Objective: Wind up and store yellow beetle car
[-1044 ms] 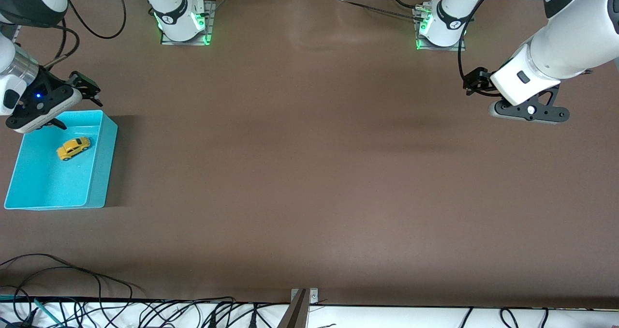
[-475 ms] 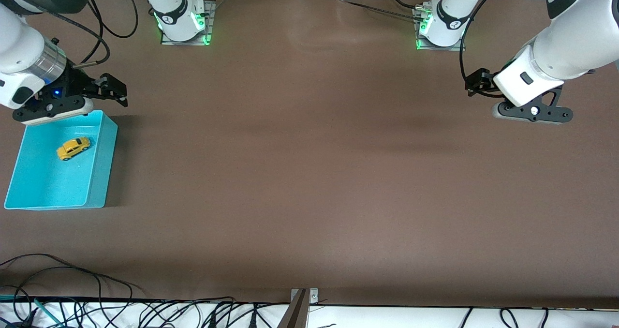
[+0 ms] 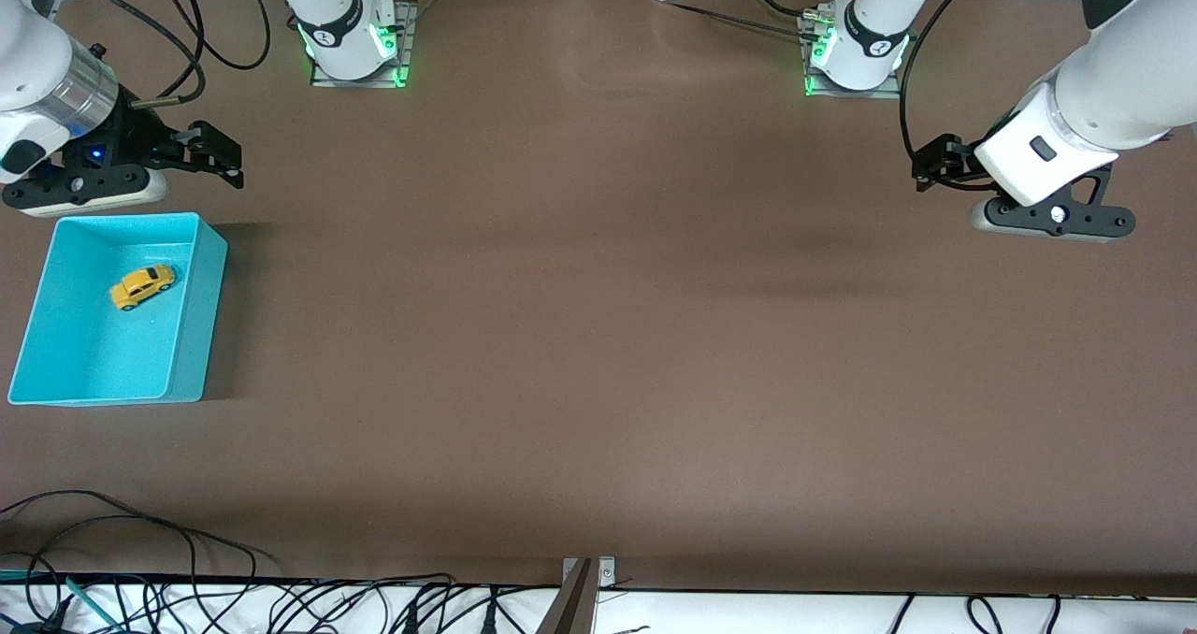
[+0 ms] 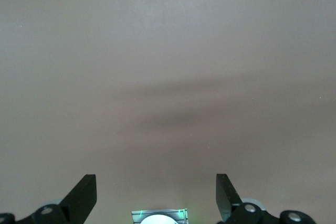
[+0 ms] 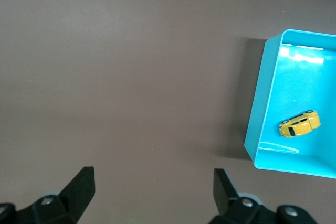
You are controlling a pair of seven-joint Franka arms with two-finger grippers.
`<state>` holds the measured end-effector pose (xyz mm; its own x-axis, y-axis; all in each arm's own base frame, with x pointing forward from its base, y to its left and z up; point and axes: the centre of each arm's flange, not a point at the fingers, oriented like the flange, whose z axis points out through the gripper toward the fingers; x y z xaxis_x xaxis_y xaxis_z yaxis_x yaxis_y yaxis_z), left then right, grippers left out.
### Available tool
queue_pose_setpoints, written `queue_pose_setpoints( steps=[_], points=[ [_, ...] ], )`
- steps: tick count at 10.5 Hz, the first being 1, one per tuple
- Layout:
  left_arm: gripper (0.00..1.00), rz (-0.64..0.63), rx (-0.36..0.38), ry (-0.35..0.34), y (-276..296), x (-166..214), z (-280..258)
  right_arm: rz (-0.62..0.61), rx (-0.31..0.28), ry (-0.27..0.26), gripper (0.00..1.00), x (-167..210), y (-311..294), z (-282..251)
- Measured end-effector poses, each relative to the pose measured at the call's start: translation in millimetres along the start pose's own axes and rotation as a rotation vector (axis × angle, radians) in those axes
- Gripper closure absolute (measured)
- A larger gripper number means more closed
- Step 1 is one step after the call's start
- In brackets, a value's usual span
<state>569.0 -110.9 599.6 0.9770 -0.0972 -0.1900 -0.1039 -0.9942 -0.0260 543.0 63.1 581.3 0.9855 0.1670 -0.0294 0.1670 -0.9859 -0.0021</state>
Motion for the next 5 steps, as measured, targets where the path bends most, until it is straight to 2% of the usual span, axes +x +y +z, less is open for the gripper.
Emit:
queue_pose_setpoints(
  steps=[5],
  points=[
    [0.0,-0.005,-0.004,-0.001,-3.4,5.0,1.4,0.018,0.001,-0.008,0.0,-0.5,1.1,1.3]
  ],
)
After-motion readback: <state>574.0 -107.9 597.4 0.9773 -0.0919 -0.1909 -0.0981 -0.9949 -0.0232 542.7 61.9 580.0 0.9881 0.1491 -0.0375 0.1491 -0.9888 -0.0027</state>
